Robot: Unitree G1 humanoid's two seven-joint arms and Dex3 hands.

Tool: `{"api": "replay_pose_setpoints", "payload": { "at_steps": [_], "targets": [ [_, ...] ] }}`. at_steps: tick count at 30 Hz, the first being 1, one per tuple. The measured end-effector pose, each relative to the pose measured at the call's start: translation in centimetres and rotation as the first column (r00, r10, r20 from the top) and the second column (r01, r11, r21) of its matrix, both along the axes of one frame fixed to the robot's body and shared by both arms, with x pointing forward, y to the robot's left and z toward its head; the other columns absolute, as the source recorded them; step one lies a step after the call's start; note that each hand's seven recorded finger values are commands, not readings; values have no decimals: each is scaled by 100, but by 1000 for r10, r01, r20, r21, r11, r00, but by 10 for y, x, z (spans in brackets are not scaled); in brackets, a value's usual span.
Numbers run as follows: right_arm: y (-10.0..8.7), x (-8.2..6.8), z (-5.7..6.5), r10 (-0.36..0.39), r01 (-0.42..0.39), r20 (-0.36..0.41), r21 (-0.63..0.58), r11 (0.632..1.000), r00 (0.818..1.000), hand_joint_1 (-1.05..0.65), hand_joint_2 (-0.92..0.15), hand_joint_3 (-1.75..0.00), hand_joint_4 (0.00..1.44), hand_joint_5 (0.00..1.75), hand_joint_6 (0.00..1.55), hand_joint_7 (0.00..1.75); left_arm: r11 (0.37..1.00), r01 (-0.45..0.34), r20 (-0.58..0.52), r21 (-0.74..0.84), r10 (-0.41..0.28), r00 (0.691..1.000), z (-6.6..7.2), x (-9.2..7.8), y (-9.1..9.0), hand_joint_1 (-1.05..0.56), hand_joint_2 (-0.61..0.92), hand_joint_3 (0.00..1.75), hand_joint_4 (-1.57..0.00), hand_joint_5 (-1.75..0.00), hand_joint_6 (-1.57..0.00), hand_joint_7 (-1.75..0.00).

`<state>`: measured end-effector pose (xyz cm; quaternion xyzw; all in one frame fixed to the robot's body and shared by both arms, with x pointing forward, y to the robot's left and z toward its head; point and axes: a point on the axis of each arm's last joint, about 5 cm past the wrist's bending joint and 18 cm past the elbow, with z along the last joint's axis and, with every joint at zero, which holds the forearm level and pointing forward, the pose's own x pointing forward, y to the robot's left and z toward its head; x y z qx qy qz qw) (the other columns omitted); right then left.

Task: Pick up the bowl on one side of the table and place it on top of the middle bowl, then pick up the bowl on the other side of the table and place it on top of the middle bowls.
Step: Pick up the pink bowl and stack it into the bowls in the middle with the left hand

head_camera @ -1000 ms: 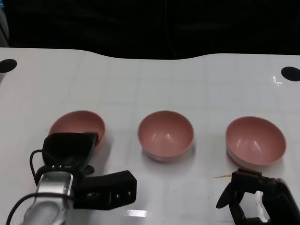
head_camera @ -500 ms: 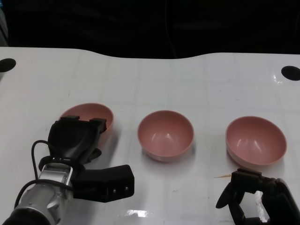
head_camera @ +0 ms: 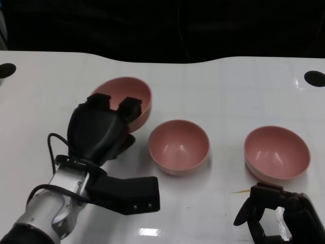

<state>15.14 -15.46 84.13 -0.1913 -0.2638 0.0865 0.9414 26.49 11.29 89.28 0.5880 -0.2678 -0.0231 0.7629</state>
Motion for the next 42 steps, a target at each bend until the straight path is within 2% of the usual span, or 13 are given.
{"api": "replay_pose_setpoints", "payload": {
  "at_steps": [5,8,12,18,20,23,25,28,33,34,36,38,42],
  "targets": [
    [0,0,0,0,0,0,-1,1000,1000,-3,-21,-153,82,175,88,125,994,95,40,-47,-93,995,14,-3,-10,-18,33,109,-90,-175,-67,-175],
    [0,0,0,0,0,0,2,1000,1000,-2,-21,-153,82,174,88,125,985,161,17,-66,-160,987,20,-5,-16,-23,40,104,-90,-175,-80,-148],
    [0,0,0,1,-1,0,2,1000,1000,-2,-21,-153,82,174,88,125,970,232,-29,-70,-234,972,21,-8,-25,-23,46,101,-89,-175,-82,-147],
    [1,0,0,3,-3,-1,2,1000,1000,-2,-21,-153,82,174,88,125,965,251,-39,-73,-254,966,22,-9,-27,-23,47,101,-89,-175,-82,-148],
    [1,0,0,3,-3,-2,2,1000,1000,-1,-21,-153,82,174,88,125,961,267,-67,-65,-271,960,21,-9,-32,-21,47,80,-88,-175,-84,-139],
    [1,0,0,5,-5,0,1,1000,1000,-1,-20,-154,82,173,88,125,948,314,-146,-48,-317,937,14,-12,-42,-20,50,61,-88,-175,-81,-149],
    [1,0,0,7,-7,-1,2,1000,1000,0,-21,-154,82,173,88,125,939,340,-166,-50,-344,924,10,-14,-48,-21,62,37,-88,-175,-92,-102],
    [1,0,0,7,-7,-1,4,1000,1000,0,-21,-154,82,173,88,125,936,350,-171,-40,-352,920,10,-13,-50,-22,67,28,-88,-175,-96,-87],
    [2,0,0,8,-8,-1,4,1000,1000,0,-21,-154,82,173,88,125,936,351,-166,-36,-352,921,12,-11,-50,-22,68,26,-88,-175,-97,-85],
    [2,0,0,8,-8,-2,4,1000,1000,0,-21,-153,82,174,88,125,936,352,-176,-27,-351,920,11,-11,-50,-36,82,25,-54,-110,-67,-48],
    [2,0,0,9,-9,-1,4,1000,1000,-1,-22,-152,82,174,87,126,940,341,-225,25,-327,918,9,-9,-50,-48,90,25,-36,-57,-49,-16],
    [2,0,0,9,-9,-2,2,1000,1000,-1,-22,-152,82,175,87,126,941,327,-262,83,-296,919,5,-9,-50,-60,92,30,-21,-41,-36,-6],
    [2,0,0,7,-7,-7,-1,1000,1000,-1,-22,-152,82,175,87,126,944,283,-259,168,-235,937,5,-9,-50,-73,92,39,-5,-31,-24,0]
  ]
}}
